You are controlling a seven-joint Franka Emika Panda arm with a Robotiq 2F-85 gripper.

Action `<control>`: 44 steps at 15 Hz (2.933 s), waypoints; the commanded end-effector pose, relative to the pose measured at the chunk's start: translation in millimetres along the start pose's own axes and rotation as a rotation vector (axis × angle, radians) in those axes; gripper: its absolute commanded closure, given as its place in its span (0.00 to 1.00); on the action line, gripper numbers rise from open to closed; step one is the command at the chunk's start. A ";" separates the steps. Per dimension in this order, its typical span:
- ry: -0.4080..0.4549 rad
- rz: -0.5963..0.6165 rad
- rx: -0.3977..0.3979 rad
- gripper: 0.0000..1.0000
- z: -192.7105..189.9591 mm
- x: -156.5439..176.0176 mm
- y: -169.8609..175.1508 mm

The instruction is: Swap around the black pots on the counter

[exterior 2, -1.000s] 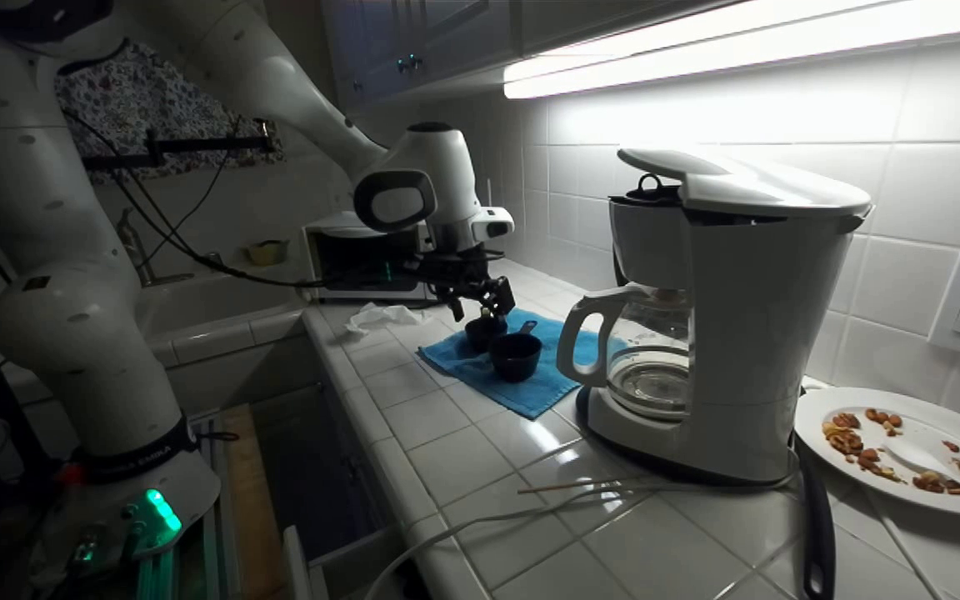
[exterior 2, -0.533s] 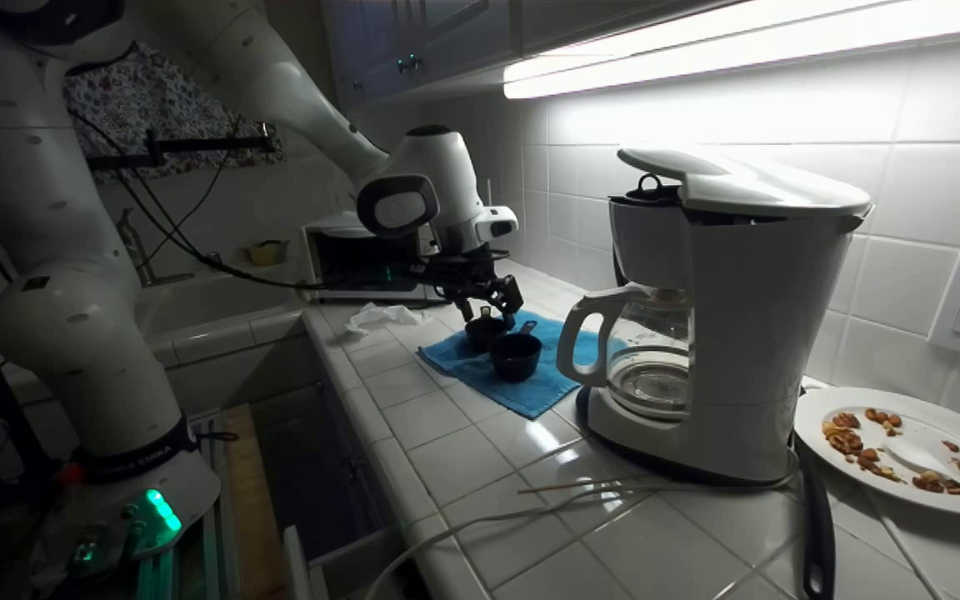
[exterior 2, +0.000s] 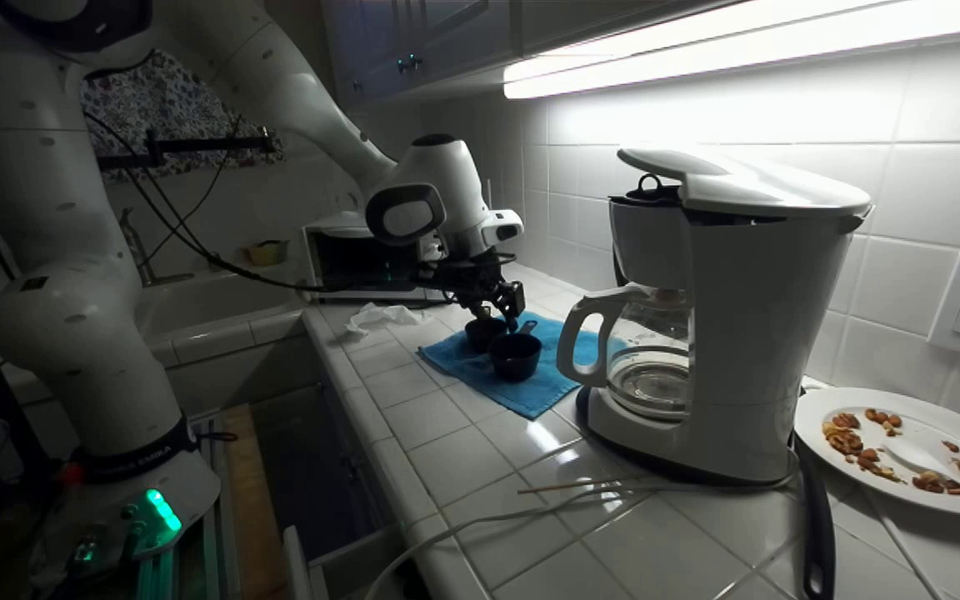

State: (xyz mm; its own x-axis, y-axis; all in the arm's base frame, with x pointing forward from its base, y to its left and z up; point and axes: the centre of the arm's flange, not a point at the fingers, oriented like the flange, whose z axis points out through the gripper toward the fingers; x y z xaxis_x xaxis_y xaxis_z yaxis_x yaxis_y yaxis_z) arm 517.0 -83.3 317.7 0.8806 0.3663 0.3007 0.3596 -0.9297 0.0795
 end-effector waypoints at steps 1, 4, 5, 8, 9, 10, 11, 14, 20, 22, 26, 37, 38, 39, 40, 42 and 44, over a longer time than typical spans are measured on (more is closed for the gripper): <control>0.026 -0.005 0.013 0.62 8.8 5.5 7.2; 0.036 0.007 0.030 0.83 7.9 5.4 10.1; 0.036 0.012 0.043 0.89 7.4 5.2 11.9; 0.037 0.041 0.067 0.98 1.6 0.2 19.1; 0.037 0.060 0.072 0.99 -1.4 -3.0 23.7; 0.039 0.079 0.072 0.99 -4.2 -5.4 27.8; 0.044 0.102 0.072 0.95 -9.0 -8.4 32.6; 0.056 0.131 0.062 0.93 -18.6 -14.9 45.0; 0.076 0.162 0.066 0.95 -26.8 -15.5 50.9; 0.073 0.159 0.073 0.69 -26.6 -13.2 49.1; 0.062 0.138 0.088 0.54 -24.0 -6.2 41.9; 0.027 0.086 0.145 0.64 -6.6 5.4 20.6; 0.022 0.083 0.145 0.76 -5.2 5.3 19.1; 0.016 0.081 0.144 0.82 -4.3 5.2 18.4; 0.016 0.081 0.144 0.58 -4.5 4.9 18.2; 0.019 0.085 0.143 0.42 -5.3 4.2 18.7; 0.022 0.084 0.136 0.29 -8.0 3.9 18.4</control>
State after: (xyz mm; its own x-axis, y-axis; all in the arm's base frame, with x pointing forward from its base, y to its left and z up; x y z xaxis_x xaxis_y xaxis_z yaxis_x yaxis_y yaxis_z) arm 521.2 -97.7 325.1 0.9079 0.2790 0.3128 0.3142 -0.9469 -0.0675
